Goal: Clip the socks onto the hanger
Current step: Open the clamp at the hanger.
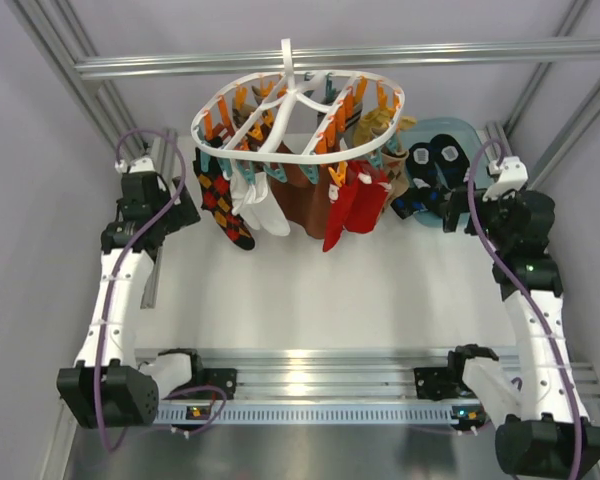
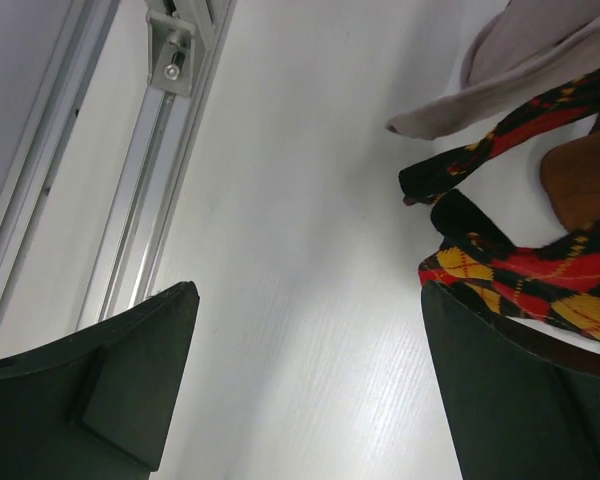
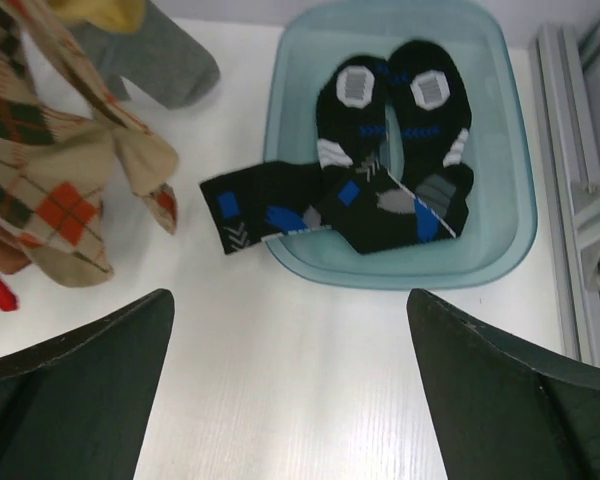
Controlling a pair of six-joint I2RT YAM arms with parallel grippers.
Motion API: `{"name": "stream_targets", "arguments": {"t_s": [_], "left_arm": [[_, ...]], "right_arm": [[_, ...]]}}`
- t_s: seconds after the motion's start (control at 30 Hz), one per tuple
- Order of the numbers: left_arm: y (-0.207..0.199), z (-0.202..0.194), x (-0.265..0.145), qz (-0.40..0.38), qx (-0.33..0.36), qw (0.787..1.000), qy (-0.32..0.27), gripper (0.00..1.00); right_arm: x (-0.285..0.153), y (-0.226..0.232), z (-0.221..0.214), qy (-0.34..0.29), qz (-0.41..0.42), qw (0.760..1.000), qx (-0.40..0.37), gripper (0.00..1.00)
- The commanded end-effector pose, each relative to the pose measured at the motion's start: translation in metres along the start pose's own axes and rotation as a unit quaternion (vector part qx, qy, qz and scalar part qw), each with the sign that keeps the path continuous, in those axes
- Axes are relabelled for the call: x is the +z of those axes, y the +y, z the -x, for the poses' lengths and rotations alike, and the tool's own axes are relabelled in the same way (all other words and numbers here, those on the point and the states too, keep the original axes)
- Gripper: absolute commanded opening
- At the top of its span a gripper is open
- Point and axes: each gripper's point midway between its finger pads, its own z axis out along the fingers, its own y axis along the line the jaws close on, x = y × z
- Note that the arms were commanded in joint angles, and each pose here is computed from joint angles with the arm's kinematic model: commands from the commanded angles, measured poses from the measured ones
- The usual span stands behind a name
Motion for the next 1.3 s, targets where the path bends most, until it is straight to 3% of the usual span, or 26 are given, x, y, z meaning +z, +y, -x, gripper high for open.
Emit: {"name": "stream_targets", "arguments": {"t_s": [0.0, 0.1, 0.27, 0.33, 0.43, 0.47, 0.53, 0.57, 0.6, 0.67, 0.73, 0.8, 0.87, 1.0, 1.03, 1.2, 1.27], "left_arm": [[-0.004, 0.046, -0.049, -0.024, -0.031, 0.995, -0.095, 0.98], [-0.002, 0.06, -0.079, -0.032, -0.065, 0.987, -0.144, 0.98], [-0.014, 0.09, -0.162, -0.124, -0.089, 0.946, -0.285, 0.98], [-0.025, 0.091, -0.19, -0.169, -0.052, 0.933, -0.314, 0.98], [-0.067, 0.074, -0.212, -0.292, -0.003, 0.918, -0.269, 0.97], [-0.077, 0.066, -0.211, -0.318, 0.004, 0.916, -0.243, 0.92], [-0.102, 0.045, -0.225, -0.405, 0.021, 0.892, -0.202, 0.82], [-0.109, 0.05, -0.243, -0.439, 0.033, 0.868, -0.232, 0.81], [-0.116, 0.036, -0.238, -0.469, 0.037, 0.855, -0.218, 0.8], [-0.126, 0.022, -0.269, -0.538, 0.047, 0.808, -0.236, 0.8], [-0.131, 0.013, -0.265, -0.563, 0.056, 0.791, -0.235, 0.77], [-0.135, 0.011, -0.255, -0.573, 0.059, 0.789, -0.214, 0.75], [-0.141, 0.018, -0.269, -0.603, 0.077, 0.756, -0.244, 0.74], [-0.151, 0.037, -0.258, -0.613, 0.084, 0.742, -0.256, 0.71], [-0.153, 0.044, -0.261, -0.615, 0.091, 0.734, -0.273, 0.7], [-0.166, 0.071, -0.247, -0.601, 0.109, 0.734, -0.296, 0.59], [-0.182, 0.066, -0.24, -0.615, 0.109, 0.733, -0.269, 0.54]], "right_arm": [[-0.023, 0.021, 0.048, -0.095, 0.05, 0.994, -0.036, 1.0], [-0.043, 0.044, 0.059, -0.113, 0.106, 0.986, -0.066, 1.0], [-0.083, 0.097, 0.063, -0.139, 0.248, 0.951, -0.119, 1.0], [-0.098, 0.115, 0.061, -0.141, 0.297, 0.937, -0.12, 1.0], [-0.114, 0.14, 0.056, -0.117, 0.368, 0.914, -0.124, 1.0], [-0.122, 0.149, 0.052, -0.112, 0.394, 0.903, -0.125, 1.0], [-0.132, 0.166, 0.048, -0.123, 0.43, 0.885, -0.13, 1.0], [-0.141, 0.17, 0.06, -0.157, 0.428, 0.88, -0.133, 1.0], [-0.143, 0.173, 0.063, -0.172, 0.43, 0.876, -0.134, 1.0], [-0.144, 0.185, 0.06, -0.177, 0.45, 0.866, -0.127, 1.0], [-0.147, 0.2, 0.065, -0.186, 0.474, 0.851, -0.128, 0.97], [-0.141, 0.214, 0.064, -0.178, 0.491, 0.843, -0.126, 0.95], [-0.141, 0.235, 0.069, -0.189, 0.509, 0.829, -0.136, 0.91], [-0.144, 0.274, 0.086, -0.218, 0.532, 0.806, -0.139, 0.77], [-0.138, 0.277, 0.094, -0.227, 0.518, 0.813, -0.134, 0.74], [-0.123, 0.308, 0.13, -0.27, 0.498, 0.818, -0.102, 0.54], [-0.109, 0.317, 0.137, -0.271, 0.485, 0.827, -0.089, 0.51]]}}
